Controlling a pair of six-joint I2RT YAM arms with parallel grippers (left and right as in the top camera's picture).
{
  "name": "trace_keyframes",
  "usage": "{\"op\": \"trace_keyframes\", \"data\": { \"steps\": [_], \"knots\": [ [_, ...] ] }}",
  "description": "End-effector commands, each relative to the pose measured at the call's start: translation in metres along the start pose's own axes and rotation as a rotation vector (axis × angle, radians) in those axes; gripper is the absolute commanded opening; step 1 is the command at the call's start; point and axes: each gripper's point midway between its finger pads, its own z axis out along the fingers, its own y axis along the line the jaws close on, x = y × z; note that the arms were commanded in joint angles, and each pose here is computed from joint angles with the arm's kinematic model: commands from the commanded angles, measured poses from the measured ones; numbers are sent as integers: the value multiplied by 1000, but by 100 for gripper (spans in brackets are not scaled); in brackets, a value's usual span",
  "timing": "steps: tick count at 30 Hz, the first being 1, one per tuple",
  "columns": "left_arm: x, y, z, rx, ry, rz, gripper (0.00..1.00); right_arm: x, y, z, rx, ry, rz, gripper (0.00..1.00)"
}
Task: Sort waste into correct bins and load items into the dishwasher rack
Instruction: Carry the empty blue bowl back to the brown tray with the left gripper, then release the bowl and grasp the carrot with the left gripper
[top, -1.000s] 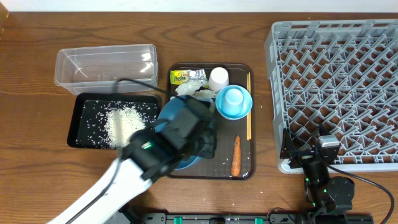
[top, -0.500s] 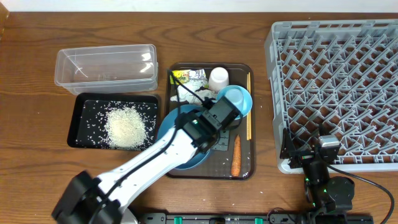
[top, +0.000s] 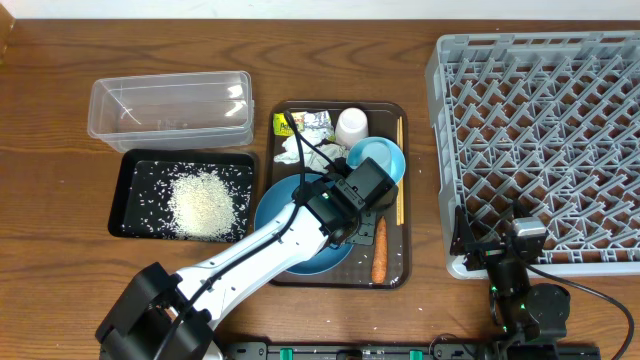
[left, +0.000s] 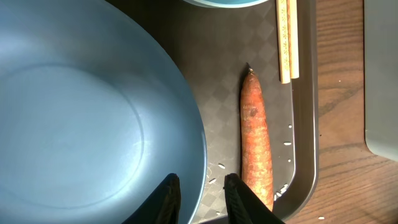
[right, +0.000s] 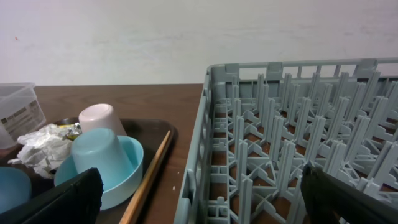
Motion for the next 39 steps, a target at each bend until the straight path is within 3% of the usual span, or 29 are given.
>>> {"op": "trace_keyframes", "data": {
  "steps": [1, 5, 8, 14, 20, 30, 39],
  "knots": [
    [-1, -1, -3, 1, -1, -4, 27, 0, -5, 0, 20, -3, 13, 99],
    [-1, -19, -21, 90, 11, 0, 28, 0, -5, 0, 20, -3, 13, 99],
    [2, -30, -30, 151, 25, 5, 34, 0, -5, 0, 20, -3, 13, 99],
    [10, -40, -30, 161, 28, 77, 36, 0, -5, 0, 20, -3, 13, 99],
    [20, -50, -25, 68, -45, 160, 54, 0, -5, 0, 20, -3, 13, 99],
    [12, -48, 1, -2, -82, -17, 55, 0, -5, 0, 20, -3, 13, 99],
    [25, -48, 41, -57, -23, -32, 54, 0, -5, 0, 20, -3, 13, 99]
  ]
}}
